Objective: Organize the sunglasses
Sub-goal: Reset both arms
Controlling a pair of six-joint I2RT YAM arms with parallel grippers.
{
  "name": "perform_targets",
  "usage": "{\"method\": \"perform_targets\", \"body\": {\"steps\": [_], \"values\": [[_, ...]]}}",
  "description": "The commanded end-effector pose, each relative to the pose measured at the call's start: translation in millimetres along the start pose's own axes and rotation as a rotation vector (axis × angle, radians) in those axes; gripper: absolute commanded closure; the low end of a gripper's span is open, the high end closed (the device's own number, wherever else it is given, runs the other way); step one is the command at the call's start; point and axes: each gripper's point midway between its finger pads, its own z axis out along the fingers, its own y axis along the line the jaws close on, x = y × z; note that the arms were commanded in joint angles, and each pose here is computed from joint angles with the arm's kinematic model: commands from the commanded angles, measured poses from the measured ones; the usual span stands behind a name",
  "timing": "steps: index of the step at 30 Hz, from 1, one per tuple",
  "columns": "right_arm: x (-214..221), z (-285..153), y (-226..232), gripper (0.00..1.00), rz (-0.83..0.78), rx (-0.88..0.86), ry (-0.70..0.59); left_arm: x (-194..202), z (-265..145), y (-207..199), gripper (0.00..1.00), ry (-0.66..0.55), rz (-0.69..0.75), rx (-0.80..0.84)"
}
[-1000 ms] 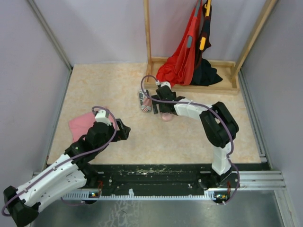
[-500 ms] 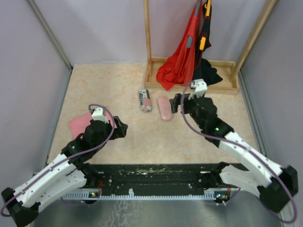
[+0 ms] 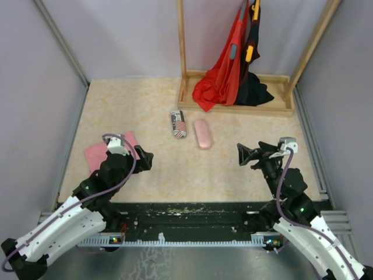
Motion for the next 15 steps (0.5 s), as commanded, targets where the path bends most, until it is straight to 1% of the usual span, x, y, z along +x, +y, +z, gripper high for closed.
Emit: {"method": "perform_targets", "body": {"steps": [1, 9, 13, 15], "values": [[5, -11, -14, 0.06, 0.036, 0.058, 0.007, 2, 2, 1, 0.01, -0.04, -0.026, 0.024], [18, -7, -13, 0.05, 0.028, 0.048, 0.039, 8, 1, 4, 0.01, -0.033, -0.029, 0.026], [21, -5, -14, 0.05, 0.021, 0.057, 0.051, 7, 1, 0, 0.01, -0.057, -0.031, 0.063], [23, -4, -13, 0.05, 0.02, 0.054, 0.056, 3, 0, 2, 0.01, -0.071, -0.047, 0.051]]}}
